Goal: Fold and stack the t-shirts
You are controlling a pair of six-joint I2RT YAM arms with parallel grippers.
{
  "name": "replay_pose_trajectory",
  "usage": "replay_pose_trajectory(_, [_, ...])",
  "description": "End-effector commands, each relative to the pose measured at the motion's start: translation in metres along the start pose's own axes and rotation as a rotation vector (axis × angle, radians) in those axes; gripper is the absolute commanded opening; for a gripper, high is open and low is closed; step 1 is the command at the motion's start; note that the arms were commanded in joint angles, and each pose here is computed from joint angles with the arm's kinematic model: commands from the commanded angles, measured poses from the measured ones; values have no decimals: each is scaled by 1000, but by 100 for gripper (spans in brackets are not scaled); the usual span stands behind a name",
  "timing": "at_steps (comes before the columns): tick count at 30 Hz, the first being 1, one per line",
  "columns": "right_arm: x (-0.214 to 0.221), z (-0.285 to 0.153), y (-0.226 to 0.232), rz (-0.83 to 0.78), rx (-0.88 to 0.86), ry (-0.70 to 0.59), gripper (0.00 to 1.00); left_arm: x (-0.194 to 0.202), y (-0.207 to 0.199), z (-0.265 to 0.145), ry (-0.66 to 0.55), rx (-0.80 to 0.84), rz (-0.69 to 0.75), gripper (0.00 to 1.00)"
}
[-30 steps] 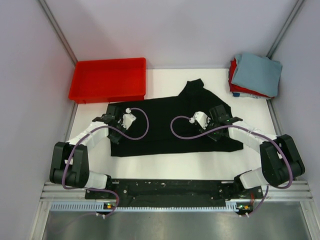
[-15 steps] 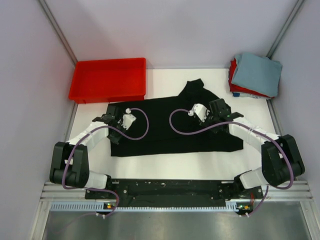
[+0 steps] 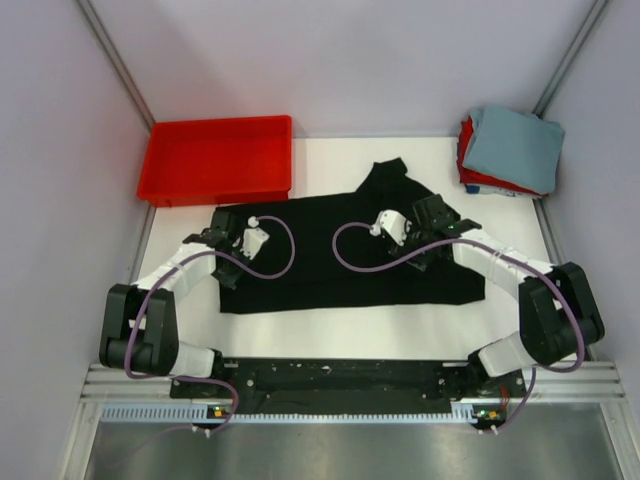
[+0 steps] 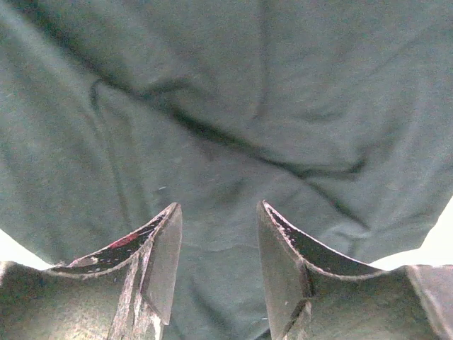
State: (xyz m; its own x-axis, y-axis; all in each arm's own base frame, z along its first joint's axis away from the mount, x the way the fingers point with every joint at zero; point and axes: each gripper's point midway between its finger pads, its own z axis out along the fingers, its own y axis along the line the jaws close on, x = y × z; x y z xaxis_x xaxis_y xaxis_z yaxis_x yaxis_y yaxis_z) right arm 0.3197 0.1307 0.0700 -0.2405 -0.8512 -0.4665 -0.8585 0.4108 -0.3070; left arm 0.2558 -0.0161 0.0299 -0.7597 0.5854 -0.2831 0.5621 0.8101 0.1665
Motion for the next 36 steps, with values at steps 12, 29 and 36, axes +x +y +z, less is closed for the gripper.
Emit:
replay_pose_trajectory(12, [27, 26, 44, 103, -180, 100, 39, -9, 8, -4, -26, -20, -10, 0])
replay_pose_trajectory(29, [25, 10, 22, 131, -88, 86, 24, -6, 9, -3, -20, -32, -4, 0])
replay_pose_trajectory(36, [20, 5, 15, 133, -62, 75, 0, -6, 9, -2, -16, -29, -4, 0])
